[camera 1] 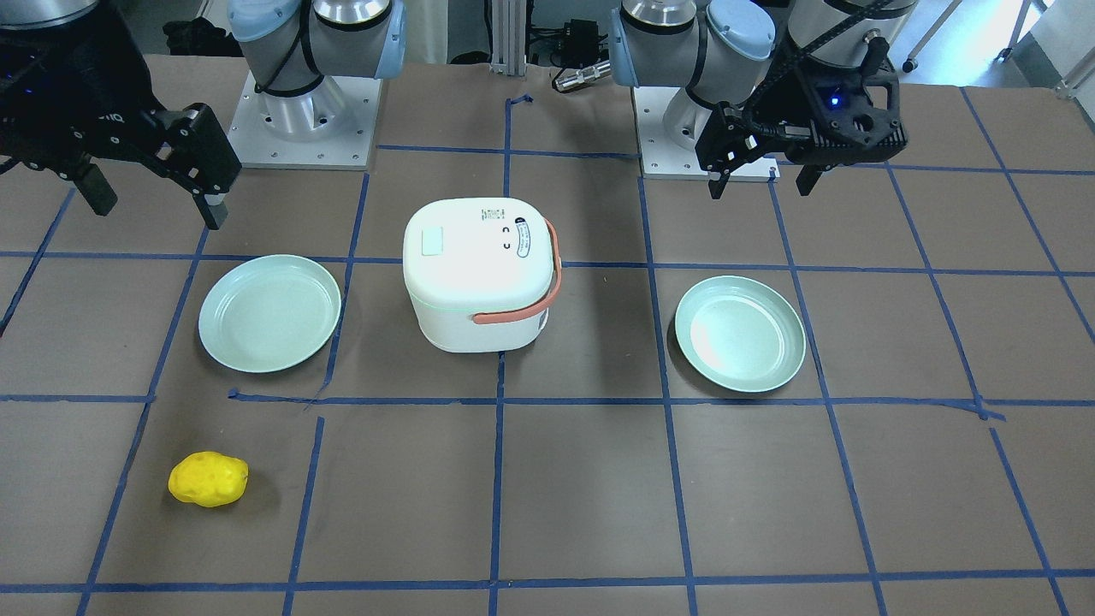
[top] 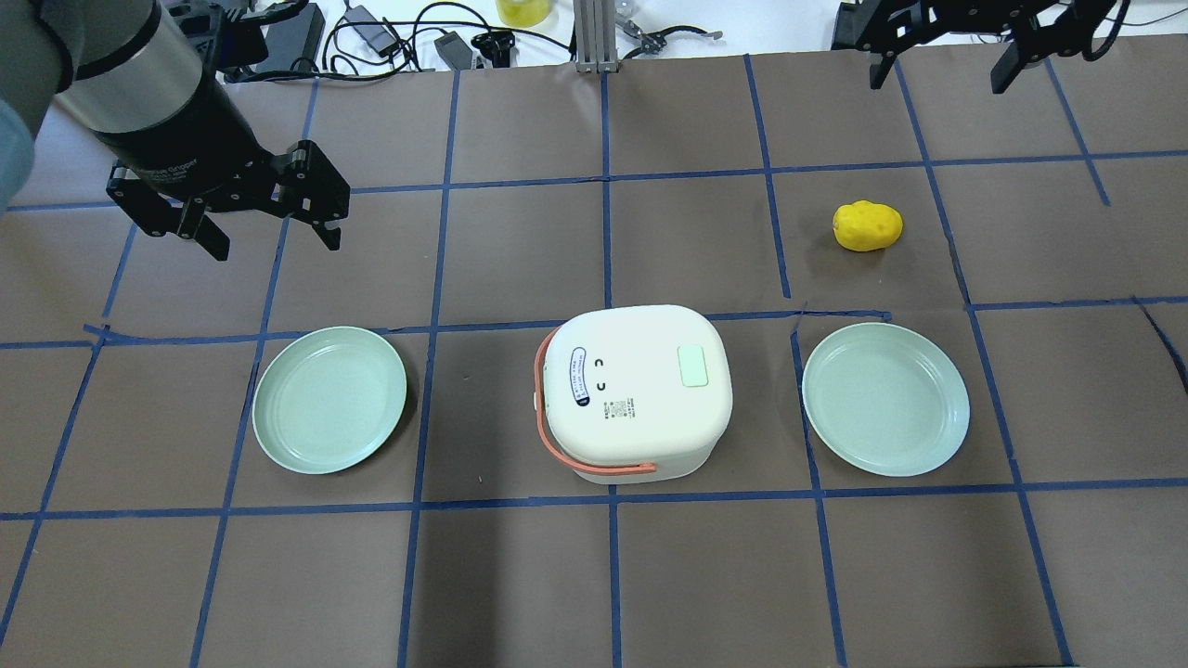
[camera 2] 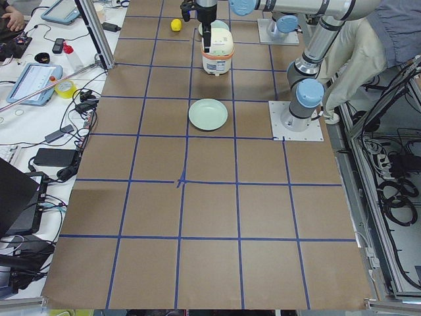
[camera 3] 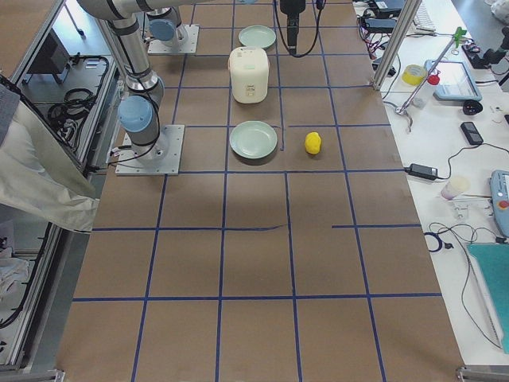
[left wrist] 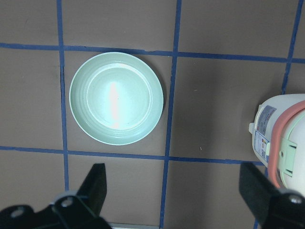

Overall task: Press rice cooker button
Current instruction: 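Move the right gripper over the rice cooker lid toward the green button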

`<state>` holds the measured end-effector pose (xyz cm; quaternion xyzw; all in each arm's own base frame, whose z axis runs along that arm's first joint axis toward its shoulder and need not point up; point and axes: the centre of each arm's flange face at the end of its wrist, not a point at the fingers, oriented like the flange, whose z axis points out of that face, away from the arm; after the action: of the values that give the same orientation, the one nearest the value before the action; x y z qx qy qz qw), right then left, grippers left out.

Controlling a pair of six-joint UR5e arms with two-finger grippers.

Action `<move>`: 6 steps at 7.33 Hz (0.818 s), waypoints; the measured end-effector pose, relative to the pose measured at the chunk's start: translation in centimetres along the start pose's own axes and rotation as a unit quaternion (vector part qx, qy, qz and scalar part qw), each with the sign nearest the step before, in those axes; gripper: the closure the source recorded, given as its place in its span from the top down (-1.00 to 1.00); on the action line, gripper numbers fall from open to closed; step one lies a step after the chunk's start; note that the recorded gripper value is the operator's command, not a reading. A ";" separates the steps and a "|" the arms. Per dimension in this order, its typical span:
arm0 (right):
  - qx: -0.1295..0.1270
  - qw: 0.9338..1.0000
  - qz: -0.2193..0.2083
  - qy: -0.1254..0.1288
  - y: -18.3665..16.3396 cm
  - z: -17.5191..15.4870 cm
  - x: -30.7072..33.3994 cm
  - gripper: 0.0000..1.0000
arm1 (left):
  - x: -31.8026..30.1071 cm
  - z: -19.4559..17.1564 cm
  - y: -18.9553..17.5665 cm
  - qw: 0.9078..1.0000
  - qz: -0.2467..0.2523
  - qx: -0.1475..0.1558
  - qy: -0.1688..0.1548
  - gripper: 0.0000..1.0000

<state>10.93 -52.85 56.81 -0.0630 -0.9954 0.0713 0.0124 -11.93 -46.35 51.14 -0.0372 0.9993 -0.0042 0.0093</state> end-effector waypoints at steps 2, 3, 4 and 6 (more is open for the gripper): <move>-0.002 1.000 -0.003 -0.001 0.0 0.2 0.0 -0.04 | 0.0 0.0 0.0 1.000 0.000 0.000 0.000 1.00; -0.008 1.000 -0.008 -0.005 0.2 0.5 -0.3 -0.56 | 0.0 0.0 0.0 1.000 0.000 0.000 0.000 1.00; -0.024 0.999 -0.018 -0.018 0.9 1.2 -1.2 -0.92 | 0.0 0.0 0.0 1.000 0.000 0.000 0.000 1.00; -0.084 0.994 -0.051 -0.046 4.2 3.9 -6.0 -1.00 | 0.0 0.0 0.0 1.000 0.000 0.000 0.000 1.00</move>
<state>17.28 -50.05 52.25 -0.0092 -0.9993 -0.0108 -0.0348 -11.93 -46.35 51.13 -0.0372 0.9993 -0.0042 0.0093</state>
